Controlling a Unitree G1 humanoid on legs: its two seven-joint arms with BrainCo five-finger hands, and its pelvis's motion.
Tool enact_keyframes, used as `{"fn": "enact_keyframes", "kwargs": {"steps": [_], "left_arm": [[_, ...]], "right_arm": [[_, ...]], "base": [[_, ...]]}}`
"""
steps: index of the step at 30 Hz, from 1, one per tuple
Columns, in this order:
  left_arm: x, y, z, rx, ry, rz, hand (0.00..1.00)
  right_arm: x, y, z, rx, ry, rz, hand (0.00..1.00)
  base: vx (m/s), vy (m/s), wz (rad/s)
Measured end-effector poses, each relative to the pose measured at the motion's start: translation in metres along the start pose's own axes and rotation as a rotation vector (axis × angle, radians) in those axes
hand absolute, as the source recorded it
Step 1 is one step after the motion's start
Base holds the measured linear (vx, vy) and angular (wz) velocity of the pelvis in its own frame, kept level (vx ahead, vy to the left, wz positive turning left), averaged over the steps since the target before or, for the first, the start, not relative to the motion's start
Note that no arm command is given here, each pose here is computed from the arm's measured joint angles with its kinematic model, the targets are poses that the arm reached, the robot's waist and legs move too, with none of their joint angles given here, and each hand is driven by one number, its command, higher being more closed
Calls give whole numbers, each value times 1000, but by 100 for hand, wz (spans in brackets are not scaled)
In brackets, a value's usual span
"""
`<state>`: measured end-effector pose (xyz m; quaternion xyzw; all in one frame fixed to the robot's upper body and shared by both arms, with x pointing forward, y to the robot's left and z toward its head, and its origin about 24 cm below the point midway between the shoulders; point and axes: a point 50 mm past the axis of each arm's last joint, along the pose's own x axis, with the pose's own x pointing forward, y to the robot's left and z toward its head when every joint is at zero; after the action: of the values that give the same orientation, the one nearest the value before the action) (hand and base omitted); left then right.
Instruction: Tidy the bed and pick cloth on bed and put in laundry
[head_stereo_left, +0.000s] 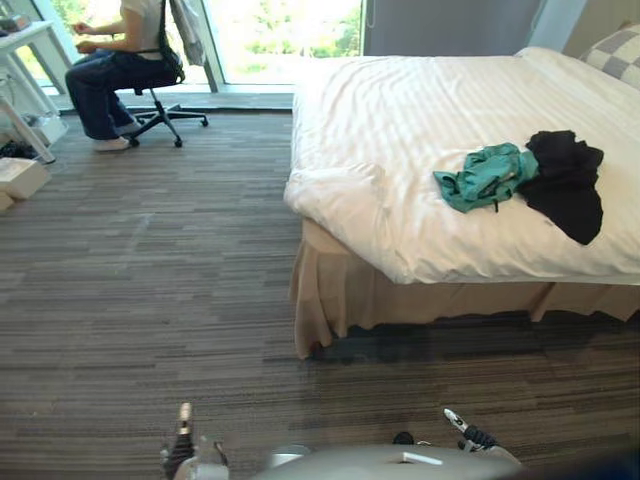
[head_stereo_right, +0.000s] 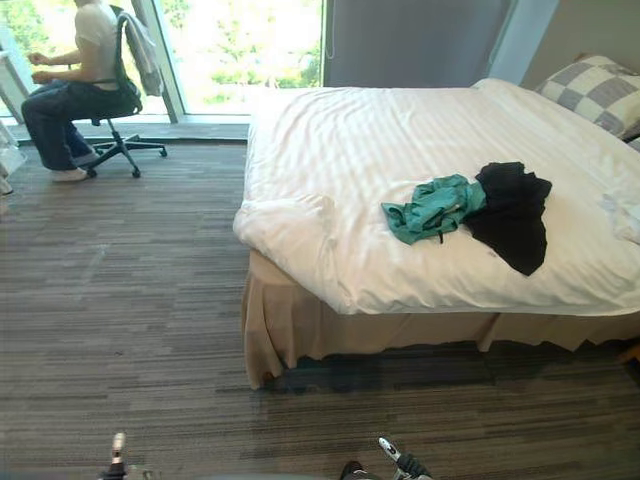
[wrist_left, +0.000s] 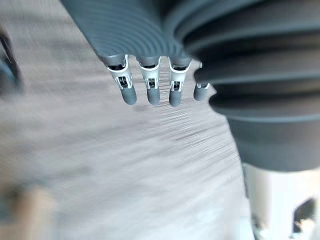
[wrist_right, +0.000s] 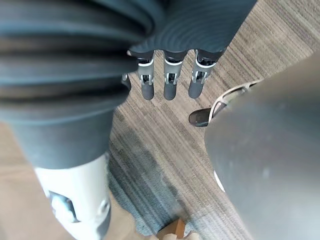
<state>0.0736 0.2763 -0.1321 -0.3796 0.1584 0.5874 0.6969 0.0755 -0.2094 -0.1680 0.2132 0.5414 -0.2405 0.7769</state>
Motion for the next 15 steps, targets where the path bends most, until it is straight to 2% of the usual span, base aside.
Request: {"fn": "enact_keyframes", "kwargs": {"steps": [4, 8, 10, 15], "left_arm": [[14, -40, 58, -120, -226, -139, 0], [12, -95, 114, -92, -435, -326, 0], [3, -127, 138, -15, -554, -407, 0], [-10, -164, 153, 190, -701, -477, 0]], "right_arm": [[0, -10, 11, -16, -2, -24, 0], [0, -12, 16, -20, -7, -33, 0], [0, -13, 15, -19, -4, -43, 0], [-1, -17, 11, -19, -7, -56, 0]], "base": [[69, 29, 12], [20, 58, 0], [-3, 48, -10], [-6, 38, -37]]}}
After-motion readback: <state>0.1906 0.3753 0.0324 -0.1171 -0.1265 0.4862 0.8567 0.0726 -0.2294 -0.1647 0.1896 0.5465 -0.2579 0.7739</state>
